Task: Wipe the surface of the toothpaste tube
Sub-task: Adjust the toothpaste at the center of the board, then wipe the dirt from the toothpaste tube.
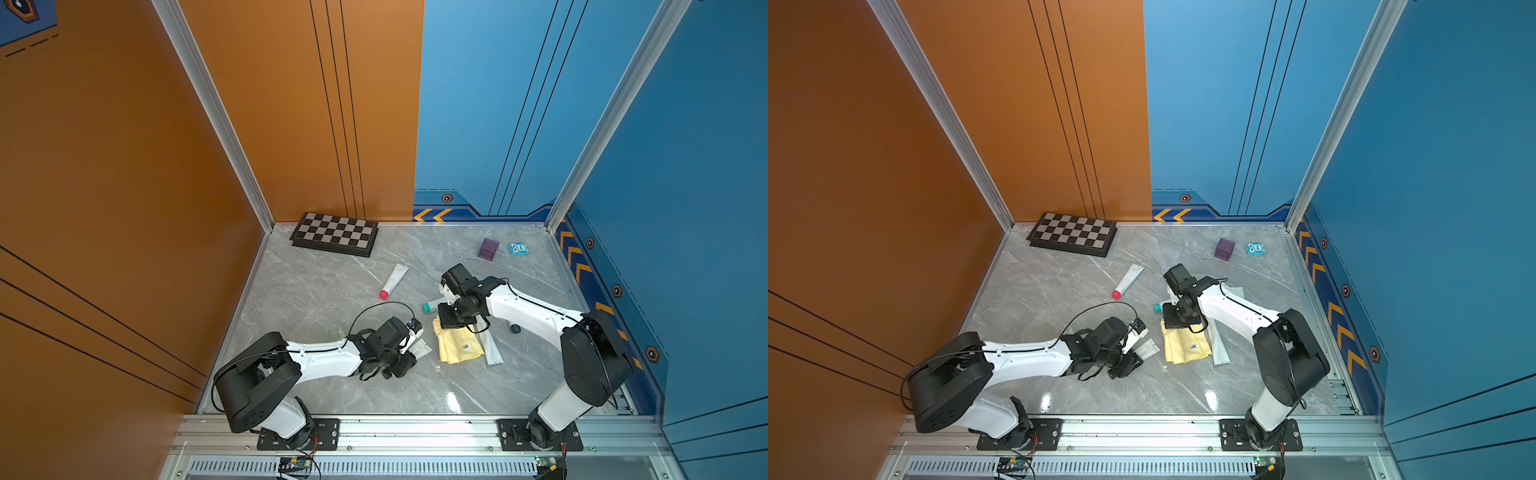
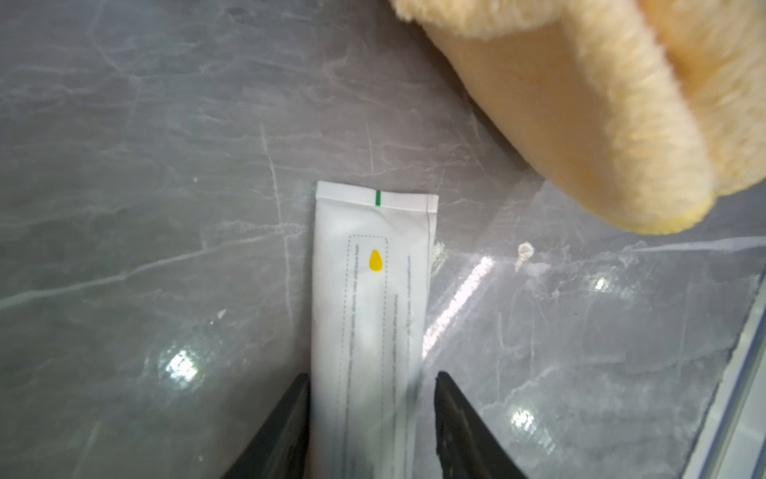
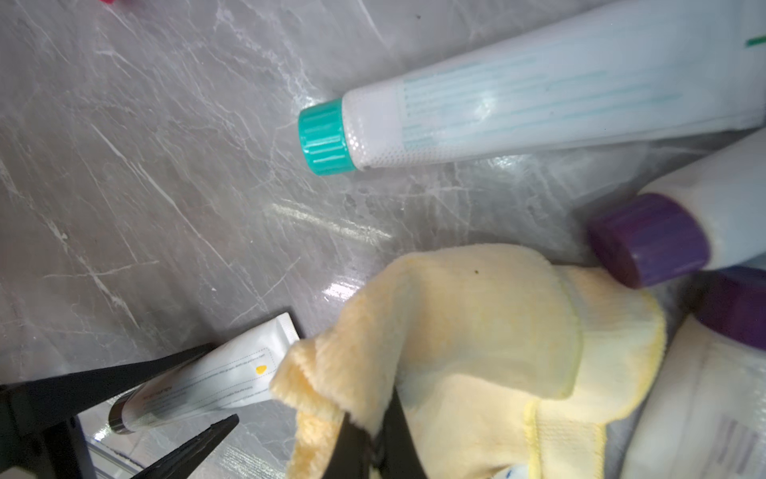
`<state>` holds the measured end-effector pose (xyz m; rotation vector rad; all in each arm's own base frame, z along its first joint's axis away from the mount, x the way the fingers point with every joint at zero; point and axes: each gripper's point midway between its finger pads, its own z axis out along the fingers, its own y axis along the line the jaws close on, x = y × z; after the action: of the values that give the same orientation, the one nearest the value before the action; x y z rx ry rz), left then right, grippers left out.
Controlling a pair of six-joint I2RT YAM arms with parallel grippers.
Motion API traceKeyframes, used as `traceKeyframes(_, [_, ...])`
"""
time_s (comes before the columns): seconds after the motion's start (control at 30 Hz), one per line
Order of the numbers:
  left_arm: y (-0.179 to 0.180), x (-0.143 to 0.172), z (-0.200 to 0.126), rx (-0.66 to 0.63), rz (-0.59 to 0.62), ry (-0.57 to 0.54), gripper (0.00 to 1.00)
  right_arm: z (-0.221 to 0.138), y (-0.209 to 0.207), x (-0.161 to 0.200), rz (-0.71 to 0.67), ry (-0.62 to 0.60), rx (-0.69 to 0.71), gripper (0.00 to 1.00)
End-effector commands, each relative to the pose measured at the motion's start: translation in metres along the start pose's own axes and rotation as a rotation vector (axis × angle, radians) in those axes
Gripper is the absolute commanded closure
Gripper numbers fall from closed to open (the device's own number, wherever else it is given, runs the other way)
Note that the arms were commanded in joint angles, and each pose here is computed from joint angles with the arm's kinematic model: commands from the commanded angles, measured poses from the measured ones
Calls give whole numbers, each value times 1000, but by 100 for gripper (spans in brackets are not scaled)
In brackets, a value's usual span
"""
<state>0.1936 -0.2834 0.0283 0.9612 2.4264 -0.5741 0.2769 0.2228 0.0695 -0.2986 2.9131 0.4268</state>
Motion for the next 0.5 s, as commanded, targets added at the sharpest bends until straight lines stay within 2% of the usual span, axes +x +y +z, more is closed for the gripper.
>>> traceKeyframes(0.0, [7, 20, -10, -46, -26, 52, 37, 2, 0, 16, -31, 48, 14, 100])
traceKeyframes(0.2, [9, 30, -26, -62, -86, 47, 36, 17, 28, 32, -96, 111, -38, 100])
traceKeyframes(0.47, [11, 41, -24, -54, -128, 32, 38, 36, 56, 42, -115, 156, -107, 100])
